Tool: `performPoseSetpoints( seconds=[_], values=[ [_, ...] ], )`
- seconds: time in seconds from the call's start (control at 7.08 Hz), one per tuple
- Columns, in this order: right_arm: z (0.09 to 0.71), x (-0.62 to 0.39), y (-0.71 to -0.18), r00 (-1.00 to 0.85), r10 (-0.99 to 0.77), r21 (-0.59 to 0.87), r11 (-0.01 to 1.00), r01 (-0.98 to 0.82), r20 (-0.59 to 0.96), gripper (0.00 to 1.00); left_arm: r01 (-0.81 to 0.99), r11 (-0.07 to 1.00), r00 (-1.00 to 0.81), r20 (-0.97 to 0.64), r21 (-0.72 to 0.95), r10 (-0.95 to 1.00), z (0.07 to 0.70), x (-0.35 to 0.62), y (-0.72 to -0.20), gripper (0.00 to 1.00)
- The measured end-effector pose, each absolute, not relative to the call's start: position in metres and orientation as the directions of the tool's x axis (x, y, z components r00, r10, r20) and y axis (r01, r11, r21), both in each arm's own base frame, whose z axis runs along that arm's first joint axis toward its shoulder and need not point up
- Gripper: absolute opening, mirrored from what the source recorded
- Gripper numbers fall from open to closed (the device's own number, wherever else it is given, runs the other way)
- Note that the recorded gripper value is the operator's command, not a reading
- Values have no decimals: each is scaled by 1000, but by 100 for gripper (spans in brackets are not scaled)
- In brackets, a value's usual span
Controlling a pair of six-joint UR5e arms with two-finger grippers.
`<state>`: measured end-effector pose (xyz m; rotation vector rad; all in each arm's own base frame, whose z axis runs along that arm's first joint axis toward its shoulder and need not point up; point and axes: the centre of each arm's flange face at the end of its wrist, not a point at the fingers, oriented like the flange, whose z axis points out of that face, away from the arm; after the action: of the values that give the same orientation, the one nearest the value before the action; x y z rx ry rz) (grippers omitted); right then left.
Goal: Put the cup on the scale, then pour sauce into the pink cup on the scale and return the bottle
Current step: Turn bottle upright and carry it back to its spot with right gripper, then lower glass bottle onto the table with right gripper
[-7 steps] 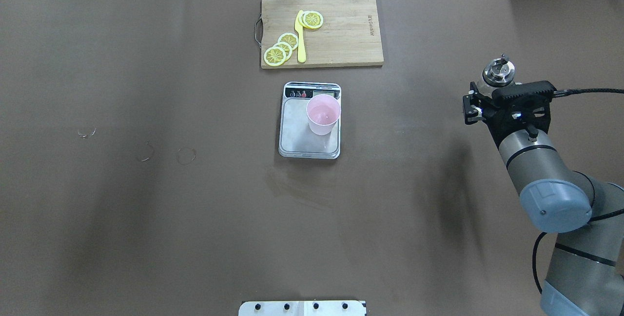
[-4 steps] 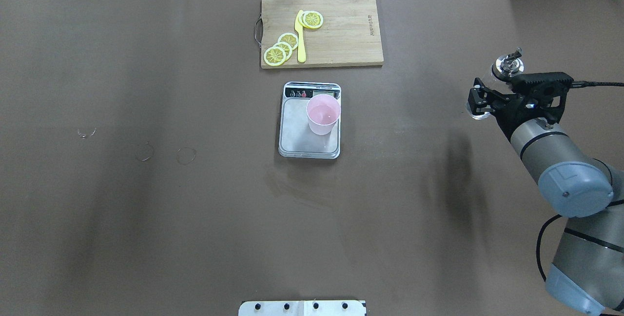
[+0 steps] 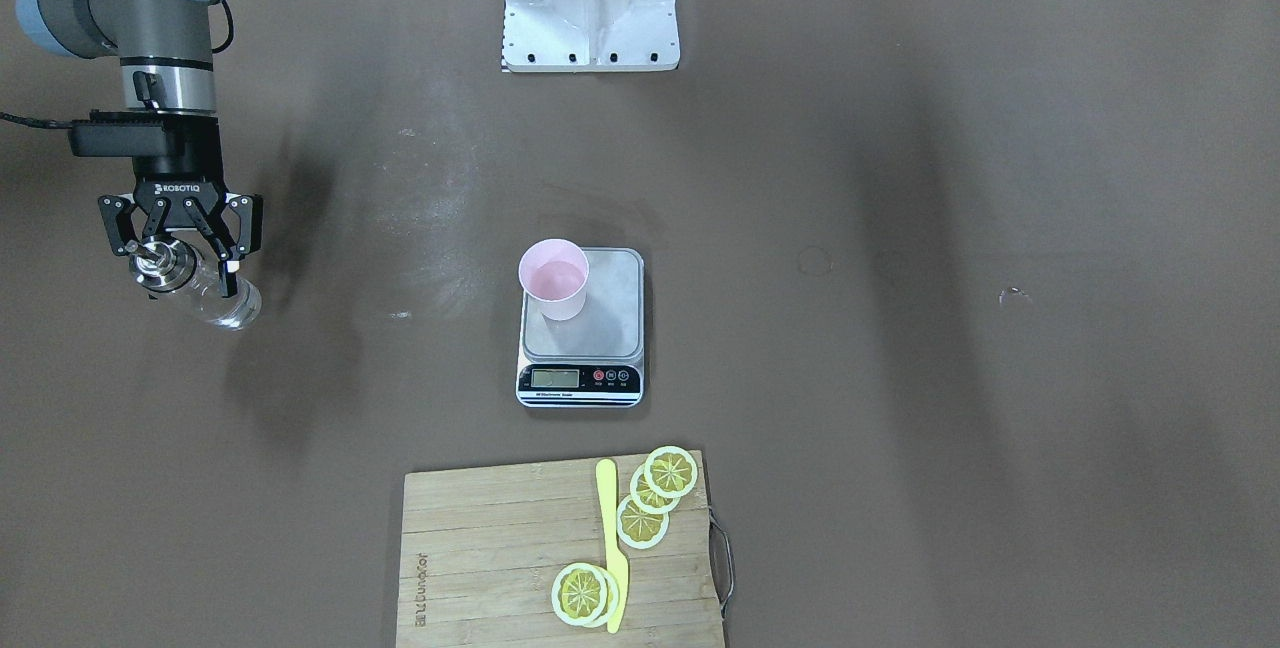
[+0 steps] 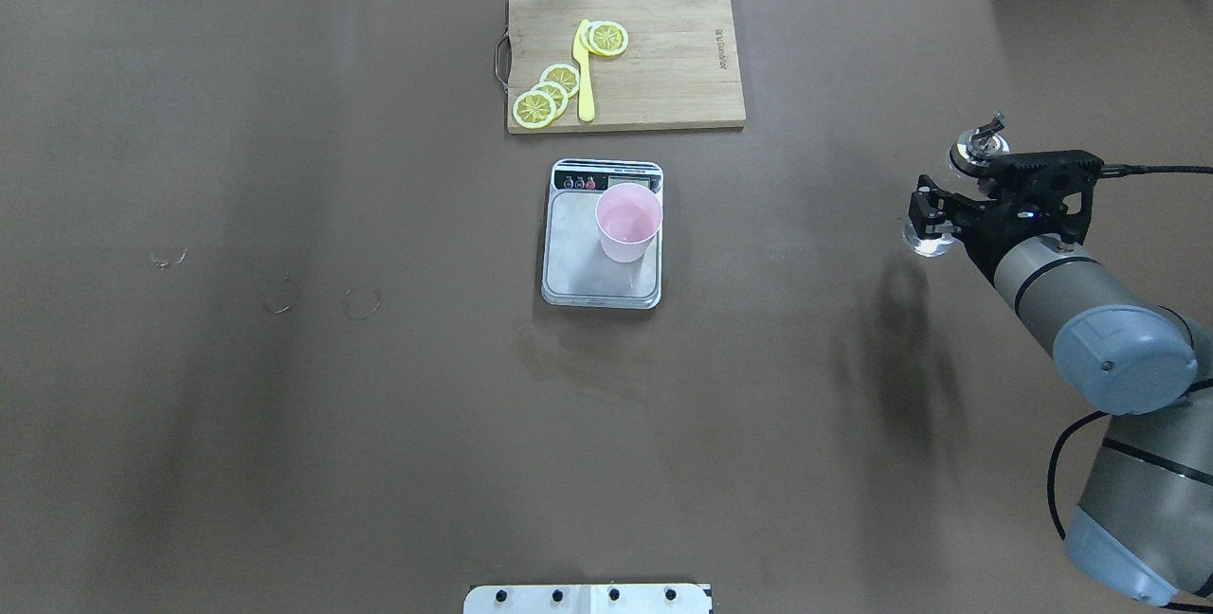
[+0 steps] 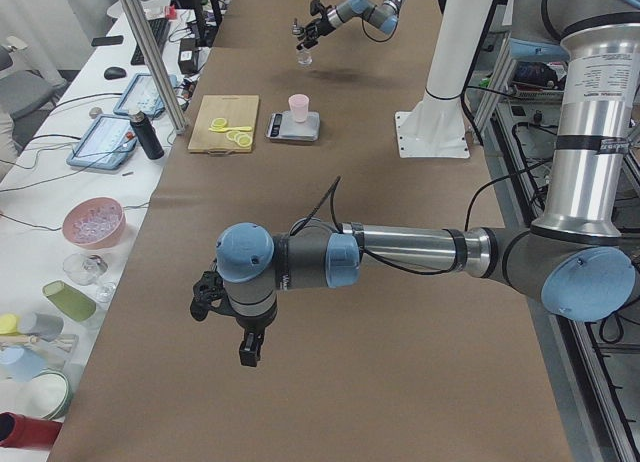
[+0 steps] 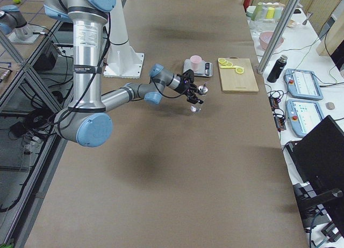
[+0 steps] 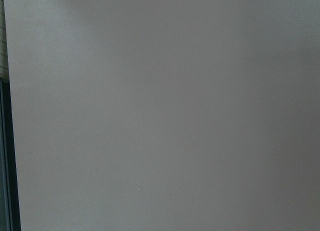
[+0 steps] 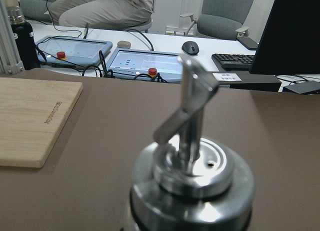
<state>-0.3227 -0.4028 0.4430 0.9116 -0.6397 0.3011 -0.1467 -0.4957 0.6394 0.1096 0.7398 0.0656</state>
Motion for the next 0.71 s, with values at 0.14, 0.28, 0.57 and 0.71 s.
performPoseSetpoints(
  seconds=[0.14,0.28,0.57,0.71],
  values=[
    [446,-324,-403,774,-20,627,599,-498,633,0,-21,992,737,-669,124,99,639,-147,-496,99],
    [451,-326,-403,773,-15,619,608,-497,635,0,-21,992,737,-669,127,101,638,-147,-496,99],
    [460,-329,-404,773,-2,609,617,-498,634,0,-22,990,737,-667,137,109,636,-147,-497,99],
    [462,-330,-404,773,0,606,621,-497,635,0,-23,990,738,-666,139,111,636,-146,-497,99]
  ],
)
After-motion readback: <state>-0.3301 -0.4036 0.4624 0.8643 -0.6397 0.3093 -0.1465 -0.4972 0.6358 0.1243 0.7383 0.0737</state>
